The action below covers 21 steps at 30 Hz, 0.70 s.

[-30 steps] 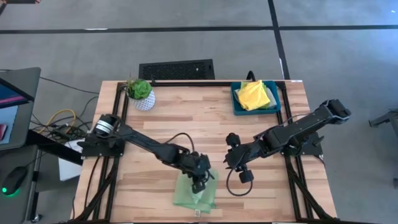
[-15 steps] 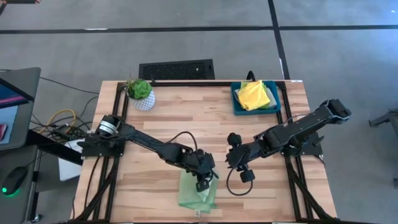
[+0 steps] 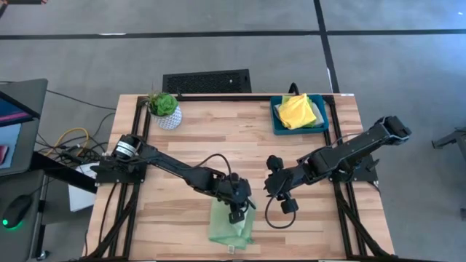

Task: Fold microfiber towels
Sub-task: Fold the green microfiber towel, then put the green microfiber towel into the blue bin

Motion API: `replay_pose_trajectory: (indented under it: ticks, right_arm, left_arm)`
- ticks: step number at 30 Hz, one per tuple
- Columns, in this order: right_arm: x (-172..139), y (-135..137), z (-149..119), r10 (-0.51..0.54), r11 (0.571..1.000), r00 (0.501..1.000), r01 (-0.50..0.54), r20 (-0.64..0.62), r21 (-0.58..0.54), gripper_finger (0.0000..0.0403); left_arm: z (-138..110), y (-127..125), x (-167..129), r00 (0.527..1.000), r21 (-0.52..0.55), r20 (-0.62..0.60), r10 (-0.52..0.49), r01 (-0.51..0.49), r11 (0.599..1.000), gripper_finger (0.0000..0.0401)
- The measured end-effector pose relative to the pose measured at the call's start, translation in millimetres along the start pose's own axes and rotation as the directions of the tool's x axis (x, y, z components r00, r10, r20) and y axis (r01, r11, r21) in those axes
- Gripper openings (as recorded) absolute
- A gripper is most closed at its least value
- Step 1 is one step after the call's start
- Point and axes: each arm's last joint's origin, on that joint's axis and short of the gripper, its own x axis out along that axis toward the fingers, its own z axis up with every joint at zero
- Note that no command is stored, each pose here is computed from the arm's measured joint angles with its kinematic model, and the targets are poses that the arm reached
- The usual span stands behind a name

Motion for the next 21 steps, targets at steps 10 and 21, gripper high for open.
replay_pose_trajectory:
  ticks: [10,21]
  right_arm:
    - [0.1,0.0,0.0,0.000,1.000,1.000,0.000,0.000,-0.002,0.0145]
    - [4.1,-2.8,4.4,0.000,0.999,0.999,-0.002,0.035,0.050,0.0145]
  left_arm:
    - [-2.0,2.8,-0.1,0.998,-0.025,-0.003,0.057,-0.057,0.998,0.0125]
    - [-6.1,-5.1,-41.8,0.984,0.099,-0.019,0.179,-0.177,0.979,0.0133]
